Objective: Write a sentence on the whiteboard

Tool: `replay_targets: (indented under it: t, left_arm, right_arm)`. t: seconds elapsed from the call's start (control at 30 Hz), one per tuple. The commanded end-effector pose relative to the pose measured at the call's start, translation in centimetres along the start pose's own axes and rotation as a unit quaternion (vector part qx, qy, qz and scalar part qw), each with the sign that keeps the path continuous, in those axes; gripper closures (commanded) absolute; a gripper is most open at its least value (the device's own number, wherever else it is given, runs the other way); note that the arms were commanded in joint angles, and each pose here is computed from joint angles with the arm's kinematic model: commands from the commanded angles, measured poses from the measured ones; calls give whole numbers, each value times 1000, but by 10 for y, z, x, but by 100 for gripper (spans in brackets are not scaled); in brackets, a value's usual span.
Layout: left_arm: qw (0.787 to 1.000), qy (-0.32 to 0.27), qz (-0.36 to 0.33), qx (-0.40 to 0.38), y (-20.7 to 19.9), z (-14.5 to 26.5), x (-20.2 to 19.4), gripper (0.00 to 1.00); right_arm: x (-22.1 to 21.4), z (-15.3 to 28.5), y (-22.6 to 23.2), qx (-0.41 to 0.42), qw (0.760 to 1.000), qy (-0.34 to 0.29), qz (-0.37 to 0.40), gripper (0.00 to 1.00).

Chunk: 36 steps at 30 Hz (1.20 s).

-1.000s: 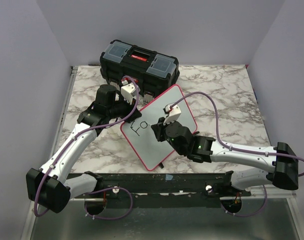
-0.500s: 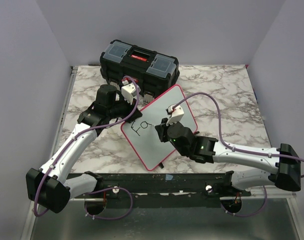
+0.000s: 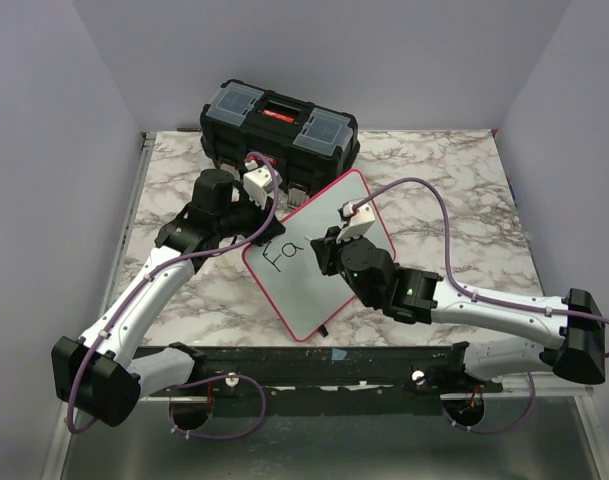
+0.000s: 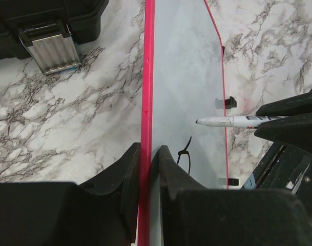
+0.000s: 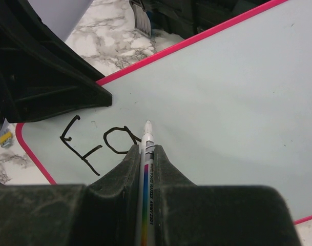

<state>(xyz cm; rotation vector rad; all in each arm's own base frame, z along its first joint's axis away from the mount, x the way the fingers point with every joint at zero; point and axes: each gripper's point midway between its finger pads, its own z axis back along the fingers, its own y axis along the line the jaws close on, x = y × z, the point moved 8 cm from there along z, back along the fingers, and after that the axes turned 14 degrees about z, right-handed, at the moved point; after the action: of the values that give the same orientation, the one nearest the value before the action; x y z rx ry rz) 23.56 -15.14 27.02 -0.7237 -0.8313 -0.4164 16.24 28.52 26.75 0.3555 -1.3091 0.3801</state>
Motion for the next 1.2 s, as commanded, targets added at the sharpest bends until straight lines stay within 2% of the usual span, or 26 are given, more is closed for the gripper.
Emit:
replay_targets:
  t: [0.0,0.5,1.17]
  left_arm:
    - [999,-21,-41,12,0,6,8,100]
    - [999,-21,-41,9,-1,6,8,100]
    - [999,-22,-42,10,-1,7,9,100]
  right_arm:
    - [11,-7,5,-12,1000,-15,-3,99]
    - [-1,-19,11,-15,1000,-7,11,99]
    - [-37,-10,2,-7,999,43,22,99]
